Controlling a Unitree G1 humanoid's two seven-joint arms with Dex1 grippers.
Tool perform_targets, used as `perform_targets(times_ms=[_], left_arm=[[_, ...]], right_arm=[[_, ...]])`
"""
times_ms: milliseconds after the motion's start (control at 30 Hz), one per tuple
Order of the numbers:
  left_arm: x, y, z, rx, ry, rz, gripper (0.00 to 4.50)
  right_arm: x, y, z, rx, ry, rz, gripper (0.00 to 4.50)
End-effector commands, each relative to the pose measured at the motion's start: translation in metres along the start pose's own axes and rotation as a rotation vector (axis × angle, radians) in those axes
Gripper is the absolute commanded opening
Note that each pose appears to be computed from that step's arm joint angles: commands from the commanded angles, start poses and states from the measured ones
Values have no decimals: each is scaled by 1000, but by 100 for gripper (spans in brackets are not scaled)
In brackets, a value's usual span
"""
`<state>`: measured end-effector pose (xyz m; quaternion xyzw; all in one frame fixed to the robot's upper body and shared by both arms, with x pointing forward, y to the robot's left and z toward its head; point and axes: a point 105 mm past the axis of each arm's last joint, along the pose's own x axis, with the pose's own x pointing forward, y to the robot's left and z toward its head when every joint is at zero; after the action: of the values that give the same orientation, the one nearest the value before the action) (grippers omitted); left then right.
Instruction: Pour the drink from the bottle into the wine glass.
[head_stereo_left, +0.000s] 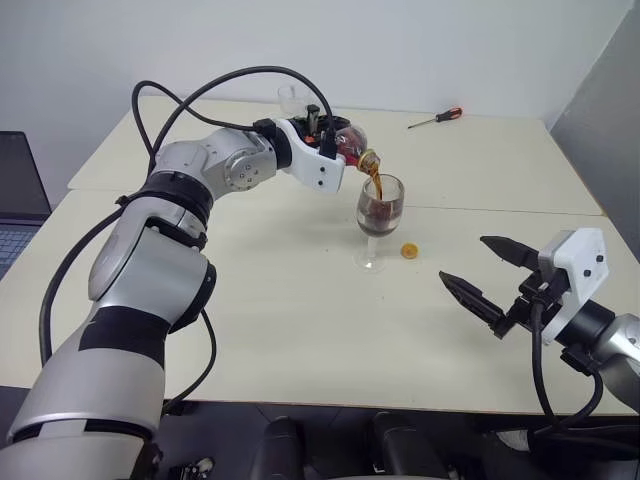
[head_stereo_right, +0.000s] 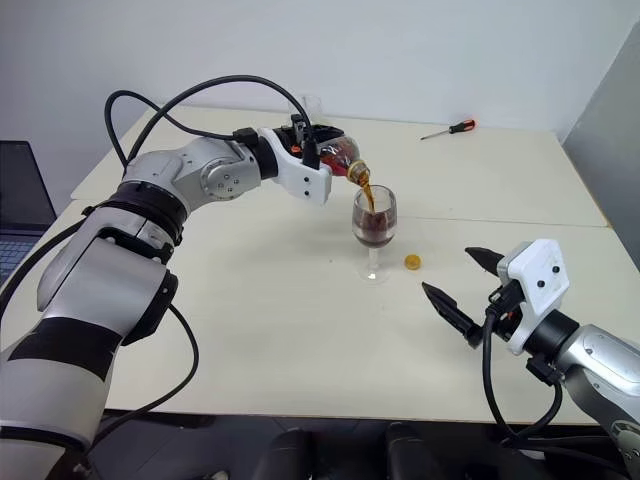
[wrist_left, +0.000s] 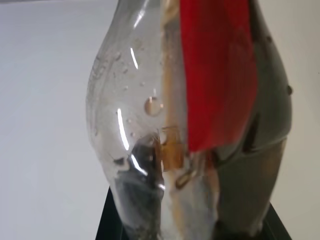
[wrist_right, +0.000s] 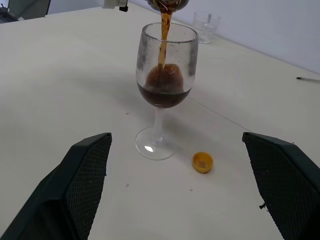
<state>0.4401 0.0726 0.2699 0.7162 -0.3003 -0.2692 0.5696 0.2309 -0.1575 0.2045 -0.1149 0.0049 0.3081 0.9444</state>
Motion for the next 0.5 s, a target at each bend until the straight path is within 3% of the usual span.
perform_targets(times_ms=[33, 200, 500], left_arm=[[2, 25, 0, 35, 2, 59, 84], [3, 22, 2, 34, -1, 55, 84], [6, 23, 9, -144, -36, 95, 84]], right_arm=[[-3, 4, 13, -54, -51, -9, 450], [-3, 4, 14, -55, -54, -14, 450], [-4, 3, 14, -57, -51, -21, 450]])
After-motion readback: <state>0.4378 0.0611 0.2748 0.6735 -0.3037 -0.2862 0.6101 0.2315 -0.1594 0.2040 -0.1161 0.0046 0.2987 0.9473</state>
